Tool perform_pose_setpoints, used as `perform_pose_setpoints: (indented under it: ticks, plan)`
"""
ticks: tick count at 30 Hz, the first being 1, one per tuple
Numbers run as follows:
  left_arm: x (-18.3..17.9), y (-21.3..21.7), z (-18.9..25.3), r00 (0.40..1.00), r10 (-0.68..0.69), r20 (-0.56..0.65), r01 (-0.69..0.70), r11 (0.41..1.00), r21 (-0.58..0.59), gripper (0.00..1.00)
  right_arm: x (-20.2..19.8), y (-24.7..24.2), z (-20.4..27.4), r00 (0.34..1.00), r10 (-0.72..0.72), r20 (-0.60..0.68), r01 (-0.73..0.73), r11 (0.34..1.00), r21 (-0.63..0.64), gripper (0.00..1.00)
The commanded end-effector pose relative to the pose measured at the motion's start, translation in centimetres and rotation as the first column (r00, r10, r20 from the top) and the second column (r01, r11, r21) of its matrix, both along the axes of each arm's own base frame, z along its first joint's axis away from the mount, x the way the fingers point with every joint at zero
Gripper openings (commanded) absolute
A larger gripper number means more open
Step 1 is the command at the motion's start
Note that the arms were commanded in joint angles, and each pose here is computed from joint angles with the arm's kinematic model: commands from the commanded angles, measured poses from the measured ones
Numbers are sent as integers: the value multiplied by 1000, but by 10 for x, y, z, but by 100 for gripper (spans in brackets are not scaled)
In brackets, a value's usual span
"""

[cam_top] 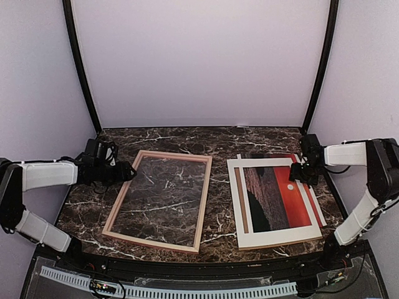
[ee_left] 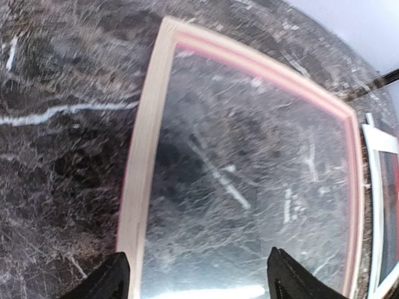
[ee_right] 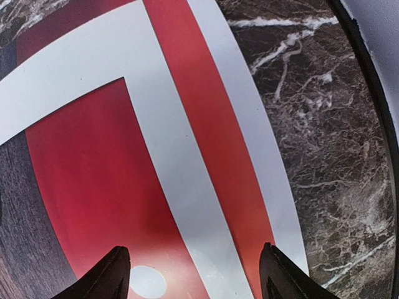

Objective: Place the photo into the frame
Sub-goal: Move the frame body to the center of the board, then pick up the mat board from the photo.

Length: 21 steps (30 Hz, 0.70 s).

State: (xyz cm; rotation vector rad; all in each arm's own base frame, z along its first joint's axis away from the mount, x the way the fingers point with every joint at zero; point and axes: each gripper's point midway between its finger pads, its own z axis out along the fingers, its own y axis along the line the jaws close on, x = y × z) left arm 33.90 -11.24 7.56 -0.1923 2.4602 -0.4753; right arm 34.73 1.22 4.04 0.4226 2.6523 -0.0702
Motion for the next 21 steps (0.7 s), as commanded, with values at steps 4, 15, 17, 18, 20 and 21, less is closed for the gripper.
perform_pose_setpoints:
  ticks: [4,15,17,18,20,21]
  plan:
    - [0,-54,73,966,-156,205,187,972,-141,83,18,7,-8,999,39,14,-39,999,28,69]
    - [-21,-170,79,884,-401,240,438,889,-130,82,8,1,-27,999,38,-26,-38,999,-6,56]
    - [-24,-188,76,871,-435,230,470,874,-125,81,4,-2,-27,999,32,-25,-33,999,-19,48]
    - [-27,-200,73,861,-458,223,491,863,-123,81,3,-3,-26,999,28,-21,-29,999,-25,44]
    - [-30,-217,71,846,-488,216,519,847,-119,80,0,-5,-25,1000,19,-17,-19,999,-29,38]
    - [-32,-222,69,842,-498,206,526,842,-115,80,-1,-4,-24,1000,16,-10,-17,1000,-23,35]
